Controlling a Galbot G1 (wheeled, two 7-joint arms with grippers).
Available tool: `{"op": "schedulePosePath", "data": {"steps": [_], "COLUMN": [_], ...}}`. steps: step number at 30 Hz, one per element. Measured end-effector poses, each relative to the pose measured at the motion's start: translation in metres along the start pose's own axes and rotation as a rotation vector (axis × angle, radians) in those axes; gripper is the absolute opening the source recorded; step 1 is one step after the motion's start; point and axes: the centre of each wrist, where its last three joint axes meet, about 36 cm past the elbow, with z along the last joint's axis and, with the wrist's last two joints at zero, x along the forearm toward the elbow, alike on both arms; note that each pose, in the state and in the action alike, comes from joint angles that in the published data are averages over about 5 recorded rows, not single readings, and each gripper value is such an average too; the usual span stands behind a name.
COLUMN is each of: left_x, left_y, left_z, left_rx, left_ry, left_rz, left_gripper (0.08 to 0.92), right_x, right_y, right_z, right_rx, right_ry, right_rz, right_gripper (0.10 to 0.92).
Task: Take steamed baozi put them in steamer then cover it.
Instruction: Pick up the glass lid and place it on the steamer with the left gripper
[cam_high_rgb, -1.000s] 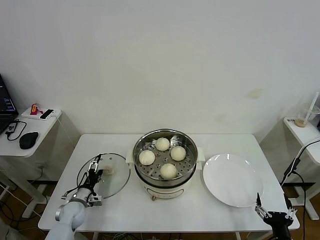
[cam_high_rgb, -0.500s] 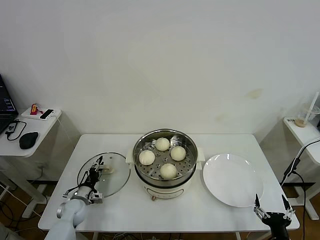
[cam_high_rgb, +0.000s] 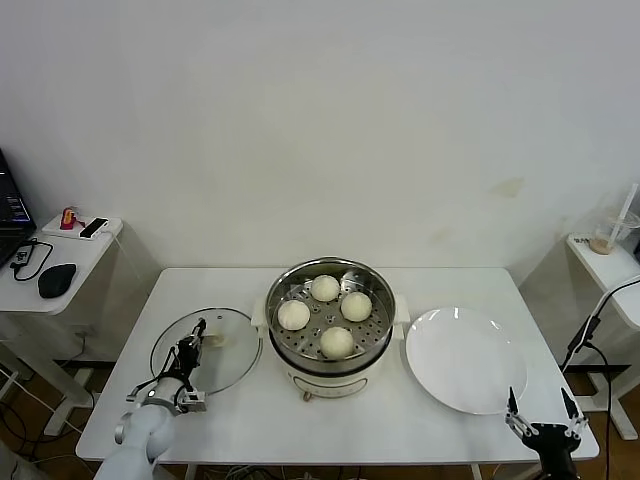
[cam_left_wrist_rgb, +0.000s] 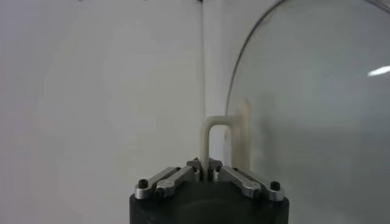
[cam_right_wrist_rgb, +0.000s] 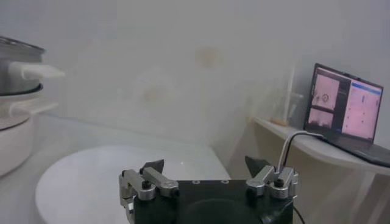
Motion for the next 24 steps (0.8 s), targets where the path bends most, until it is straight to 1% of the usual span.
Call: {"op": "schedulePosePath", "data": {"steps": [6, 13, 20, 24], "left_x": [0.016, 0.039, 0.063, 0.075], "left_y": [0.013, 0.044, 0.084, 0.108], "left_z": [-0.002, 0.007, 0.023, 0.026], "left_rx": [0.0, -0.008, -0.021, -0.034], "left_ry": [0.014, 0.042, 0.075, 0.084], "left_rz": [-0.058, -0.122, -0.156, -0.164], "left_gripper": [0.142, 0.142, 0.142, 0.142], "right_x": [-0.004, -0.007, -0.008, -0.008], "right_y": [0.003, 0.007, 0.013, 0.015], "right_z": [-0.003, -0.007, -0.008, -0.008], "right_rx": [0.001, 0.002, -0.002, -0.001], "right_ry": [-0.009, -0.018, -0.02, -0.021], "right_rz": [-0.022, -0.052, -0.077, -0.085], "right_gripper": [0.823, 0.823, 0.823, 0.823]}}
